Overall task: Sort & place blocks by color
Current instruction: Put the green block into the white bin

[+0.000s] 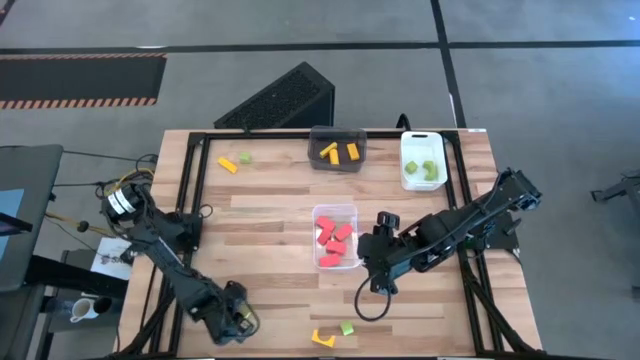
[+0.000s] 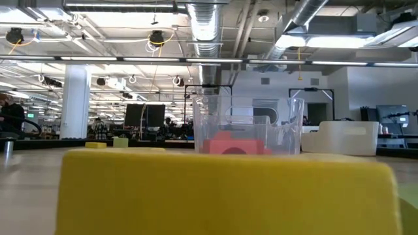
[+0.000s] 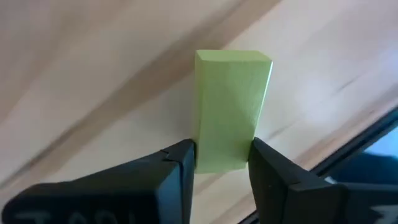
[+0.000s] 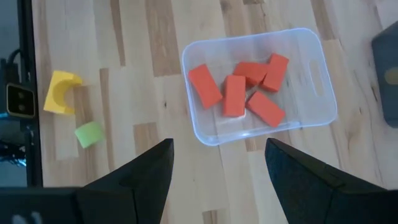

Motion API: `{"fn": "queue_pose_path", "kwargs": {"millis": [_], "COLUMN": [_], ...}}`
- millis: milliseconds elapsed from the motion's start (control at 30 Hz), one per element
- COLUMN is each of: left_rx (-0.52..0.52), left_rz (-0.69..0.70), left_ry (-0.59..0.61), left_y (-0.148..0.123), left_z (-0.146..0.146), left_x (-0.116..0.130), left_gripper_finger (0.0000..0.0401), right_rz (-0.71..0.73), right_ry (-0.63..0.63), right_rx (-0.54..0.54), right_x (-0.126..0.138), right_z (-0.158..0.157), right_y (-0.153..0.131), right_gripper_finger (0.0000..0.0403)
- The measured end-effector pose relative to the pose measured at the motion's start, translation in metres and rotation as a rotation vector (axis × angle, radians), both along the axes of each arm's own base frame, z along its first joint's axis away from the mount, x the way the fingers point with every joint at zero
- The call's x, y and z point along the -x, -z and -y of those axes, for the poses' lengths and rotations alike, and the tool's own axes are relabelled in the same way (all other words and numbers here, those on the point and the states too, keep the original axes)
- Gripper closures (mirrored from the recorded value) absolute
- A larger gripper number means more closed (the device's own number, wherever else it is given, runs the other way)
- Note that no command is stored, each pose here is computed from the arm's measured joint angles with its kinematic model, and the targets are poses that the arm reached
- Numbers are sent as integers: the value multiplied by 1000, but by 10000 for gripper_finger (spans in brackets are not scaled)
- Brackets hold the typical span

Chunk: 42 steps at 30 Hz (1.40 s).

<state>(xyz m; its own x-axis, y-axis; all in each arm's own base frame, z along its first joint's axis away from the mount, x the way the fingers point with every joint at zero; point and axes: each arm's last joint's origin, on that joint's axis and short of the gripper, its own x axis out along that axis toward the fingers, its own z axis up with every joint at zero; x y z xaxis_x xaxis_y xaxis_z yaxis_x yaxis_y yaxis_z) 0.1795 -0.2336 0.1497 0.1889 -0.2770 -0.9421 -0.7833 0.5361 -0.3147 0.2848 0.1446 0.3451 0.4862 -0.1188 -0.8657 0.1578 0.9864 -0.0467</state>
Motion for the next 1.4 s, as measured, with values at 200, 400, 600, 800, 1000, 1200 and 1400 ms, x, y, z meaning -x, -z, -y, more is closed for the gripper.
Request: {"fn": "queue_pose_path", "kwargs": {"millis": [200,400,600,800,1000,1200,1400], "left_rx": [-74,-227,-427,-597,-607,-505,-303], "left_rz": [95,195,406,539,759,989,1122], "left_ry": [75,201,272,273,238,197,114], "left_y": [-34,-81,-135,-174,-180,-146,-93], "left_z": [-20,-64,-121,-200,-291,-370,-421], "left_x": [-46,-97,-144,-173,-198,-229,-271], "left_gripper_finger": [287,305,301,302,303,303,304], "right_rz": [-47,18,175,388,517,546,567], "right_ry": [-34,-44,18,127,286,403,454], "right_rx": [24,4,-26,-175,-255,-281,-309], "right_x": [12,36,80,113,129,136,132], "right_z": [-4,5,28,53,70,75,76], "right_y": [-2,-23,-23,5,29,36,35], "right_gripper_finger": [127,127,127,127,127,127,127]}}
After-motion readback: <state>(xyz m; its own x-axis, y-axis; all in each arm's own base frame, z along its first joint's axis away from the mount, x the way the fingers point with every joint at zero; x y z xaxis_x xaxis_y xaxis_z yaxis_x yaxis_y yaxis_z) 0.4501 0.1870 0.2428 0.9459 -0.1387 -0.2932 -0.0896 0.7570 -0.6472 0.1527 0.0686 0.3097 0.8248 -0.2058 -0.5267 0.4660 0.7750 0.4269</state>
